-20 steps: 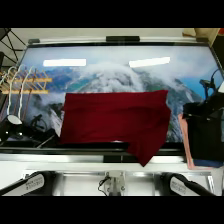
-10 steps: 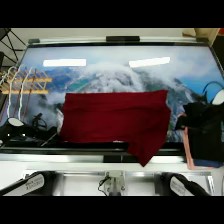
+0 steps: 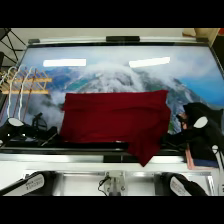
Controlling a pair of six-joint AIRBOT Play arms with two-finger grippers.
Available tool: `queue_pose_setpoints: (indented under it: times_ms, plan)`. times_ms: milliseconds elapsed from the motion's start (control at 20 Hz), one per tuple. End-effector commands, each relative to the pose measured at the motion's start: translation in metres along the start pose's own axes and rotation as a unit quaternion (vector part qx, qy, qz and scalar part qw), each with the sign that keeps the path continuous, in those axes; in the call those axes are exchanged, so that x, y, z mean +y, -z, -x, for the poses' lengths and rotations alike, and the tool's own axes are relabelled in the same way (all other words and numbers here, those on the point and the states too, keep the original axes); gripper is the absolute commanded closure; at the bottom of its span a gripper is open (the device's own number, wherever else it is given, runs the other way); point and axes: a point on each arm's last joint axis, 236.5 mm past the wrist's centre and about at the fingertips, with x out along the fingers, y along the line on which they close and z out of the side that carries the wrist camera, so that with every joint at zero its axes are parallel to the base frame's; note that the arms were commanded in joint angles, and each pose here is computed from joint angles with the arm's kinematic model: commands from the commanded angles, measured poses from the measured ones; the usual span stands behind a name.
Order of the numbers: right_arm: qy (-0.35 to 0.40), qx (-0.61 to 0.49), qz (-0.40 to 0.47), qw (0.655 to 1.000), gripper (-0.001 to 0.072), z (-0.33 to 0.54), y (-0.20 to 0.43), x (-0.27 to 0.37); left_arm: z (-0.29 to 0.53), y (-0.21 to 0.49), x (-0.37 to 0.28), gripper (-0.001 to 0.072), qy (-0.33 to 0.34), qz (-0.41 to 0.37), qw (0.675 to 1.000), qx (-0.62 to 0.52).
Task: Fold the shirts.
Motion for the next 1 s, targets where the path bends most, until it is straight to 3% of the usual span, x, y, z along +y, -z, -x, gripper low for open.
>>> queue_pose_setpoints:
  times_ms: [0,100,150,200,250,300,550,700,950]
  plan:
    - [-0.027,-0.001,-0.011,1.0,0.017,-0.016,-0.006,0.012,0.0,-0.001,0.0,0.0678,0.0,-0.001,1.0,-0.001]
    - [-0.003,0.025,0.013,1.0,0.0172,-0.031,0.0,0.015,0.0,-0.005,0.001,0.0678,-0.003,0.0,1.0,-0.01]
    - [0.013,0.035,0.026,0.999,0.0275,-0.039,0.002,0.016,0.0,-0.007,0.002,0.0678,-0.004,0.0,1.0,-0.015]
    - [0.03,0.036,0.028,0.998,0.044,-0.045,0.0,0.014,0.0,-0.008,0.001,0.0678,-0.001,0.001,1.0,-0.017]
    - [0.043,0.025,0.021,0.999,0.0556,-0.045,-0.005,0.012,0.0,-0.009,0.001,0.0678,-0.002,0.001,1.0,-0.018]
    - [0.043,0.012,0.022,0.999,0.0625,-0.04,-0.013,0.015,0.001,-0.01,0.001,0.0678,-0.002,0.0,1.0,-0.02]
    - [0.045,-0.15,0.131,0.979,0.0627,0.063,-0.087,0.062,0.052,-0.057,-0.031,0.0679,-0.001,-0.122,0.989,-0.087]
    - [0.094,-0.27,0.163,0.944,0.0628,0.132,-0.156,0.072,0.102,-0.11,-0.072,0.068,0.026,-0.121,0.978,-0.168]
    - [0.06,-0.284,0.116,0.95,0.0628,0.116,-0.239,0.086,0.097,-0.187,-0.101,0.0679,0.052,-0.079,0.98,-0.173]
